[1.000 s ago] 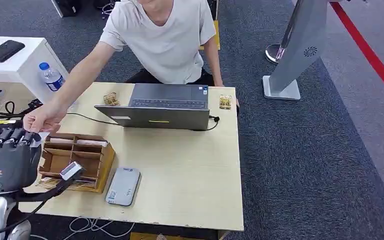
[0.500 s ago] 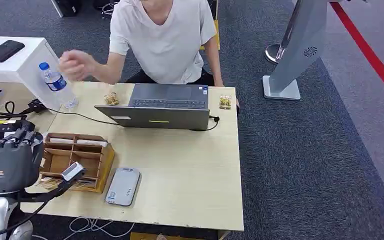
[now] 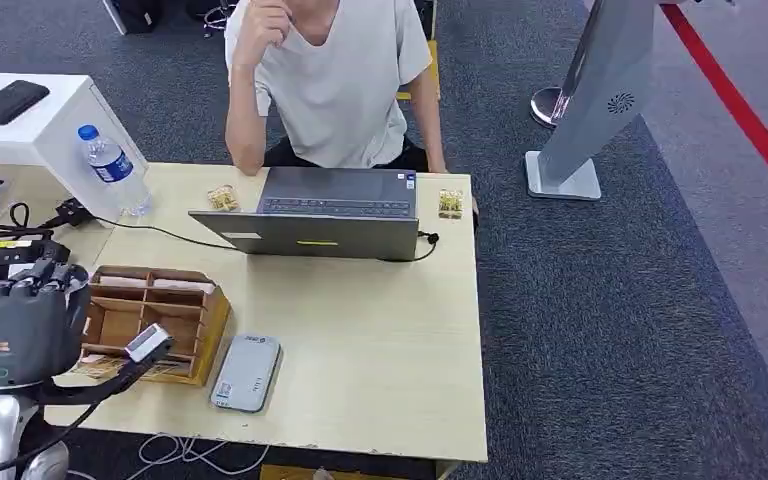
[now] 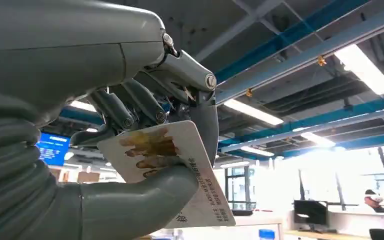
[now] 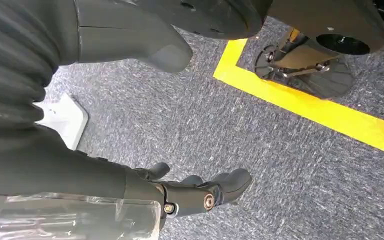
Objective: Pass the card to the sensor for recognition and then transmit it.
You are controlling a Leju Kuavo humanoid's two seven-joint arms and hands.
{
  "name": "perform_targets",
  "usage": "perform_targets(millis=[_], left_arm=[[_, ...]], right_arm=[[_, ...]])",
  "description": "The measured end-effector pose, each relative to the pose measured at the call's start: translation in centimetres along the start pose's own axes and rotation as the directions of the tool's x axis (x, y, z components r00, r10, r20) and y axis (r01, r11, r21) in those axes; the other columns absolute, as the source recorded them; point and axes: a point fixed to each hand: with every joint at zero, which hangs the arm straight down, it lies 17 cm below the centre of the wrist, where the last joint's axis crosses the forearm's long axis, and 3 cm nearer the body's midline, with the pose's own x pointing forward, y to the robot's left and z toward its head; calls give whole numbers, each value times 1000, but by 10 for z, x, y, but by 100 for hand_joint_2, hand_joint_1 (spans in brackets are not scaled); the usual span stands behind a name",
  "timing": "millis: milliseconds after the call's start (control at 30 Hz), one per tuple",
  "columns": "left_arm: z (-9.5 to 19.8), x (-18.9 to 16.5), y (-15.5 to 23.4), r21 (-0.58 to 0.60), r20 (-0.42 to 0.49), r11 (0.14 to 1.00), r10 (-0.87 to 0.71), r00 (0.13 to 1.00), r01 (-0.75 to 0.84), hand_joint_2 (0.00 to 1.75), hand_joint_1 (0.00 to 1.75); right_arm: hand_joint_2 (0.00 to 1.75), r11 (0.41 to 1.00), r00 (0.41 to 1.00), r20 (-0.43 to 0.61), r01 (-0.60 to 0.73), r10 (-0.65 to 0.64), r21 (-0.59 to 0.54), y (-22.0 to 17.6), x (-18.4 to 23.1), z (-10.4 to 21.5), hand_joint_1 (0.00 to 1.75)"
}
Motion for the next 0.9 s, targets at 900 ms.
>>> perform_targets(millis=[900], left_arm=[[61,124,-63,-217,202,975,85,976,-40,175,175]], right_arm=[[175,1000,1000,14,-5,5,-9,-1,4,0,0]])
